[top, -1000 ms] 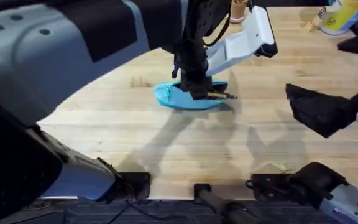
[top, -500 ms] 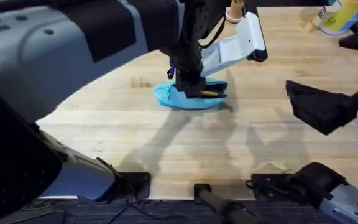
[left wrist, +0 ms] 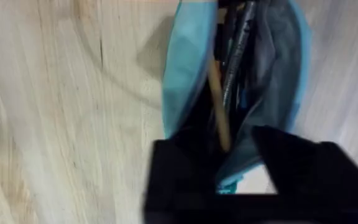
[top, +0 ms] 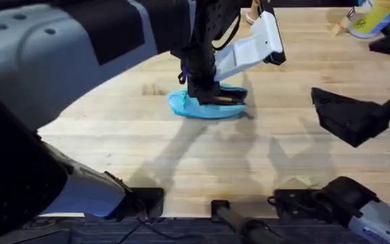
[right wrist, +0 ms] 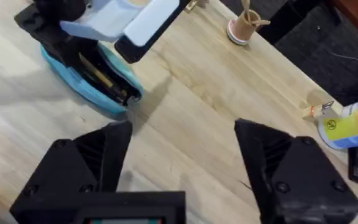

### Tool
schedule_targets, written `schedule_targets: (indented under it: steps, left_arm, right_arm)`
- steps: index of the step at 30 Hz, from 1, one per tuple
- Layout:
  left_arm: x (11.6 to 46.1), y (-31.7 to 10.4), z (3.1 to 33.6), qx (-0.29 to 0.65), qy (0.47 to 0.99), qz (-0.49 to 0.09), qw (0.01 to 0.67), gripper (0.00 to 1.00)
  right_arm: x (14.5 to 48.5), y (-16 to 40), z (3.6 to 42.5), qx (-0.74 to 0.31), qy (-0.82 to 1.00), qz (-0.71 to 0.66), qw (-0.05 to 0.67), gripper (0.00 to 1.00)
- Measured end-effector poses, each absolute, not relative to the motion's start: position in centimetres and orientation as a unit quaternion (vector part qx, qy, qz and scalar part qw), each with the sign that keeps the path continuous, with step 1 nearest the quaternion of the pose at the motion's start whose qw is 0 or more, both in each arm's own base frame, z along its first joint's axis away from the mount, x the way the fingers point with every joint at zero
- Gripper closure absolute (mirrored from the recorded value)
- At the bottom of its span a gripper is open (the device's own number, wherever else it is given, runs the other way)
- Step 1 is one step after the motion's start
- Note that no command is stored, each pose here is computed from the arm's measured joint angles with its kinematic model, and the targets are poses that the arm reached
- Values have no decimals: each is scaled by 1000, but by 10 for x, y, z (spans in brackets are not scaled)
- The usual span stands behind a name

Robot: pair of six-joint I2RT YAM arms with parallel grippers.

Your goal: Unzip the bag, pick up the pens from the table one at a time and place them inside, then zip the bag closed.

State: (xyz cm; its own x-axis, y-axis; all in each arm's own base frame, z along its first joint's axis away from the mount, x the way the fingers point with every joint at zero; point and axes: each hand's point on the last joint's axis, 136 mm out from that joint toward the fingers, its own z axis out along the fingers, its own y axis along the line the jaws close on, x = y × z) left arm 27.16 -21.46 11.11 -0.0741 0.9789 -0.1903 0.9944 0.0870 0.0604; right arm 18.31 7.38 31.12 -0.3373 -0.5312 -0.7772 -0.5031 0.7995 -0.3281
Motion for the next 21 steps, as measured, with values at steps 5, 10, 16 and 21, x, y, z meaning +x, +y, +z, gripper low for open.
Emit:
schedule_targets:
  steps: [5, 10, 16, 21]
  left_arm:
    - [274, -212, 111, 675, 732, -34, 92, 233]
    - [275, -211, 110, 674, 732, -31, 90, 9]
    - [276, -212, 110, 674, 732, -31, 93, 7]
    - [276, -212, 110, 674, 732, -31, 94, 6]
  right_arm:
    - [183, 74, 312, -316, 817, -14, 482, 4]
    - [183, 74, 312, -316, 817, -14, 482, 5]
    - [183, 74, 312, -316, 817, -15, 482, 3]
    - [183, 74, 312, -316, 817, -14, 482, 3]
